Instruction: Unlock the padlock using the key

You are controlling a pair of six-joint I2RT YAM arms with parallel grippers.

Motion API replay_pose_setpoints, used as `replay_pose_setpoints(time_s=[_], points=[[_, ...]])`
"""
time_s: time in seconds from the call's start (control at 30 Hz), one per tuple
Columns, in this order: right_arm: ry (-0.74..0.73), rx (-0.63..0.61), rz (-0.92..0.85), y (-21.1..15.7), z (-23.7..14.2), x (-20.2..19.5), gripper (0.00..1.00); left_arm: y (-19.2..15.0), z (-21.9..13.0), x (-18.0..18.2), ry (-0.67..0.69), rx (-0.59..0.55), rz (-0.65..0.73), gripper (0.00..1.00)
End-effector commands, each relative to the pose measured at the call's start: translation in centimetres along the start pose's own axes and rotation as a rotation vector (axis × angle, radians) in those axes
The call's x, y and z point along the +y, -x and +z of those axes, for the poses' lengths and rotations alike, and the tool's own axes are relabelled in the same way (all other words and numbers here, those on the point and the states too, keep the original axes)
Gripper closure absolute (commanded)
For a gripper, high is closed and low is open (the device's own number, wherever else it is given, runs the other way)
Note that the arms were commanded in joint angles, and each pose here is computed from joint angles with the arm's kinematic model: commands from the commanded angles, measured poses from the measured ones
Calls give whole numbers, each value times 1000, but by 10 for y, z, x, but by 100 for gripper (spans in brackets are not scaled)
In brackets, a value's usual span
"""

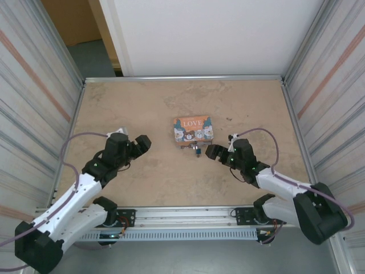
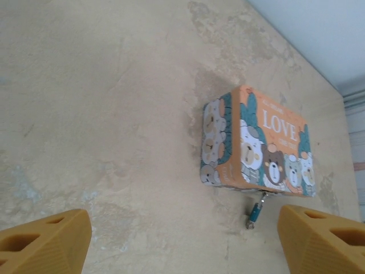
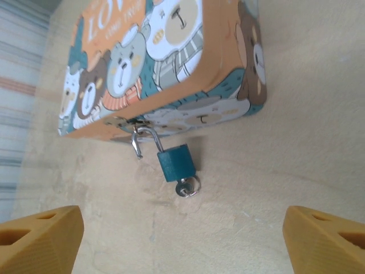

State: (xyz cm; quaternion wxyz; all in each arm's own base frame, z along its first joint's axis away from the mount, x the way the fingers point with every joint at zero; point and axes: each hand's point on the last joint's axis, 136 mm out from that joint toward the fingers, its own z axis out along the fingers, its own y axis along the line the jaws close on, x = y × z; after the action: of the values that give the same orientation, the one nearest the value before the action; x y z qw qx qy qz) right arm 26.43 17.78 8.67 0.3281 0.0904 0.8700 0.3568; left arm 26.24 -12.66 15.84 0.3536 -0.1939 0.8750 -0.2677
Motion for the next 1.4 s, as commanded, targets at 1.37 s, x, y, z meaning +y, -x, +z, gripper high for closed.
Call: replay_pose_setpoints(time_s=[1.37], points=[[183, 117, -47, 25, 48, 50, 1, -43, 152, -86, -216, 501, 155, 34]])
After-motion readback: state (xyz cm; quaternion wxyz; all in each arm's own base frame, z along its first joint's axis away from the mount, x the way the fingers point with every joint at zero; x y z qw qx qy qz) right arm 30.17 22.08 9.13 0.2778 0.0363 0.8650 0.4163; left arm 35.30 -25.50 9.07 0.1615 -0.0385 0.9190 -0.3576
